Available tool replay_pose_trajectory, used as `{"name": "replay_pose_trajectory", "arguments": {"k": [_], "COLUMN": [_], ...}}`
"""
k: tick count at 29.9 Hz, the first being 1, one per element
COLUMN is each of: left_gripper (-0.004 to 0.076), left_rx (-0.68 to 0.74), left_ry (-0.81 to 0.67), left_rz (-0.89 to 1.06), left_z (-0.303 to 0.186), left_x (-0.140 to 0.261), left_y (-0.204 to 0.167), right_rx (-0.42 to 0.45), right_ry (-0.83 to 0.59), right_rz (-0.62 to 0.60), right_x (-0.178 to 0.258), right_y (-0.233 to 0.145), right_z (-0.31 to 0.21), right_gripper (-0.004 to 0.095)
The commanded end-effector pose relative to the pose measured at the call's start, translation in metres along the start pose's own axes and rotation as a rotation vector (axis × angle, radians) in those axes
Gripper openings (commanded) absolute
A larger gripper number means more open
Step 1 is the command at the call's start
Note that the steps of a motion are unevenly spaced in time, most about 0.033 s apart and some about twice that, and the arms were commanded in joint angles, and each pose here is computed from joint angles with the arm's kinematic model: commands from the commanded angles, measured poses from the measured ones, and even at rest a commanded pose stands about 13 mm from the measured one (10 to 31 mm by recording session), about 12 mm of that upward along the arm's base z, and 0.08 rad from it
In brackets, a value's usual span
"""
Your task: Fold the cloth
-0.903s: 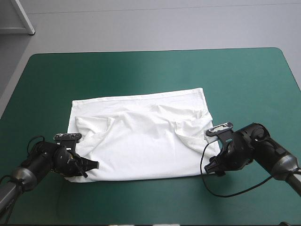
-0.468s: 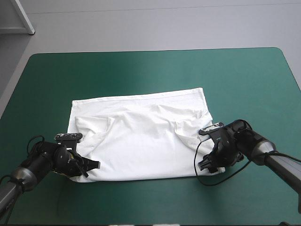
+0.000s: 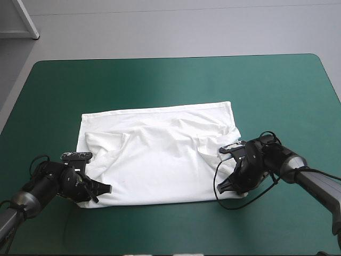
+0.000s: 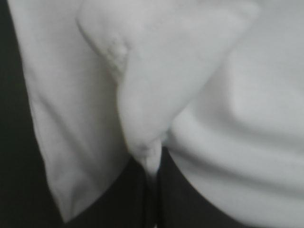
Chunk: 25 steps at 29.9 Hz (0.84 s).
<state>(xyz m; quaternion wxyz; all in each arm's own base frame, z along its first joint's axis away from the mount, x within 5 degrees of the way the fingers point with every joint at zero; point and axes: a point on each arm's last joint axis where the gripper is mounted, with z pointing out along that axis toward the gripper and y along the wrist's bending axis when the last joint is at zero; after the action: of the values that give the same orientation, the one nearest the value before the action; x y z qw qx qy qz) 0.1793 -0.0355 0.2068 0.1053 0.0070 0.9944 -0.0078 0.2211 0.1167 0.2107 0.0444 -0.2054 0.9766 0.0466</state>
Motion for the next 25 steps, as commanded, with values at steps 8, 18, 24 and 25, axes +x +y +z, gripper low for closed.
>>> {"name": "replay_pose_trajectory", "arguments": {"k": [8,18,24,25], "left_gripper": [-0.0008,-0.0008,-0.0008,-0.0008], "left_rx": [-0.098,-0.138,-0.159,-0.16], "left_ry": [-0.092,-0.159,-0.244,-0.258], "left_rz": [0.097,0.135,0.077,0.078], "left_z": [-0.079,-0.098,-0.101,-0.1], "left_x": [-0.045,-0.126,-0.179,-0.186], "left_y": [0.004,0.01,0.032,0.034], "right_rx": [0.064,0.146,0.236,0.246], "right_ry": [-0.302,-0.626,-0.69,-0.692], "right_rz": [-0.018,-0.063,-0.06,-0.064], "right_x": [-0.015,-0.085,-0.138,-0.147], "right_y": [-0.001,-0.001,-0.006,-0.006], "right_z": [-0.072,-0.138,-0.144,-0.142], "right_gripper": [-0.0019,-0.0019,-0.0019,-0.0019]}}
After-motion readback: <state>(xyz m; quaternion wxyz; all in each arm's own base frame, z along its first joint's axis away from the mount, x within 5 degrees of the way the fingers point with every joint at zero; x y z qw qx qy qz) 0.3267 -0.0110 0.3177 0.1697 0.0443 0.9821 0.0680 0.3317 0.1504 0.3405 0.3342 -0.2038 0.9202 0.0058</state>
